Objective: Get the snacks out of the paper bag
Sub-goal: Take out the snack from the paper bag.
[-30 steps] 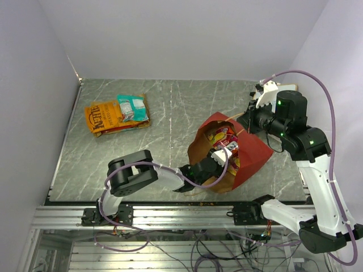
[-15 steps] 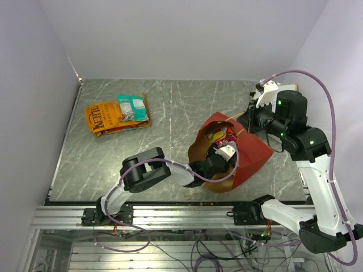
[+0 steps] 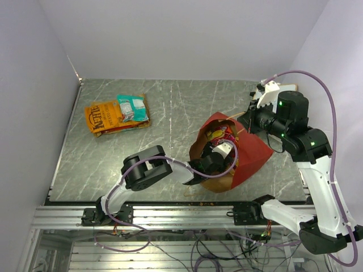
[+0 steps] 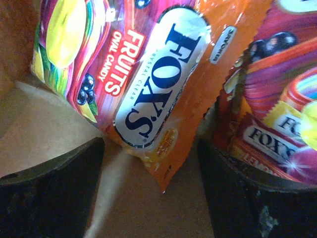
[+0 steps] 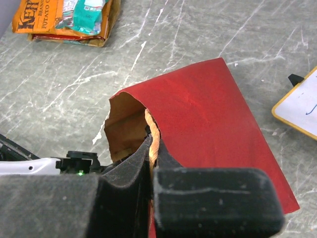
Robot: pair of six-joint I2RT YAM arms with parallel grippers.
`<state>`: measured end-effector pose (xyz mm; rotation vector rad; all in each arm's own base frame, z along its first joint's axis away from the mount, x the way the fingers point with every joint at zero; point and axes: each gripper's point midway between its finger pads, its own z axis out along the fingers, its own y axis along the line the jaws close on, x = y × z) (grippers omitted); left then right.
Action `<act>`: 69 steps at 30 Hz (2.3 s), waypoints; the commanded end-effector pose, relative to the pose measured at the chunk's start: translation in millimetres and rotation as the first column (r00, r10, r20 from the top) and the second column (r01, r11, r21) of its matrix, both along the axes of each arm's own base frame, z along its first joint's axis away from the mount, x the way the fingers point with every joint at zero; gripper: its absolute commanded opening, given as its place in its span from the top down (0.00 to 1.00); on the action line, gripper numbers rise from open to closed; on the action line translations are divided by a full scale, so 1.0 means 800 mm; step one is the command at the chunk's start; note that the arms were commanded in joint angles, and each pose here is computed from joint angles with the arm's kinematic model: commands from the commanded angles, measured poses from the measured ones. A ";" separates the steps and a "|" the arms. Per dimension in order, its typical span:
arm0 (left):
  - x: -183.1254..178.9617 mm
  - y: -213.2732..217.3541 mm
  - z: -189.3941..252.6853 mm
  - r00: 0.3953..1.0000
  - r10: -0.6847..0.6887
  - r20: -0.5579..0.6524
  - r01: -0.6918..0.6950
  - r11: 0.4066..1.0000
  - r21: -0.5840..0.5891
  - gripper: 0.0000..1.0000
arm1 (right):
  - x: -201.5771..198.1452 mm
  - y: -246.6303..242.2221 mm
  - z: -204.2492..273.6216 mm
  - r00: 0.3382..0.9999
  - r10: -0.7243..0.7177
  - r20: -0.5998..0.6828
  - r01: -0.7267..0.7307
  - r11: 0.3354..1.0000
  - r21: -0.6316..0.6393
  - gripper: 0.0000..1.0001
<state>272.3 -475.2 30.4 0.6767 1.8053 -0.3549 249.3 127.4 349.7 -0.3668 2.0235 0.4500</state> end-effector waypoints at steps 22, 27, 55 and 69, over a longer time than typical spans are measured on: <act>-0.021 0.014 0.060 0.979 -0.170 -0.112 0.163 0.984 -0.066 0.83 | 0.011 0.001 0.009 0.998 -0.018 0.056 0.017 1.000 0.018 1.00; -0.049 0.026 0.091 0.963 -0.226 -0.144 0.215 0.972 -0.090 0.93 | 0.017 -0.002 0.012 0.996 -0.043 0.073 0.041 0.999 0.018 1.00; -0.131 0.208 0.353 0.976 -0.184 -0.117 0.150 0.956 -0.253 0.93 | 0.047 0.001 0.009 0.987 -0.097 0.130 0.090 0.994 0.062 1.00; -0.028 0.316 0.422 0.967 0.234 0.098 -0.223 0.969 -0.108 0.93 | 0.035 0.005 0.014 0.990 -0.031 0.137 0.027 0.999 0.031 1.00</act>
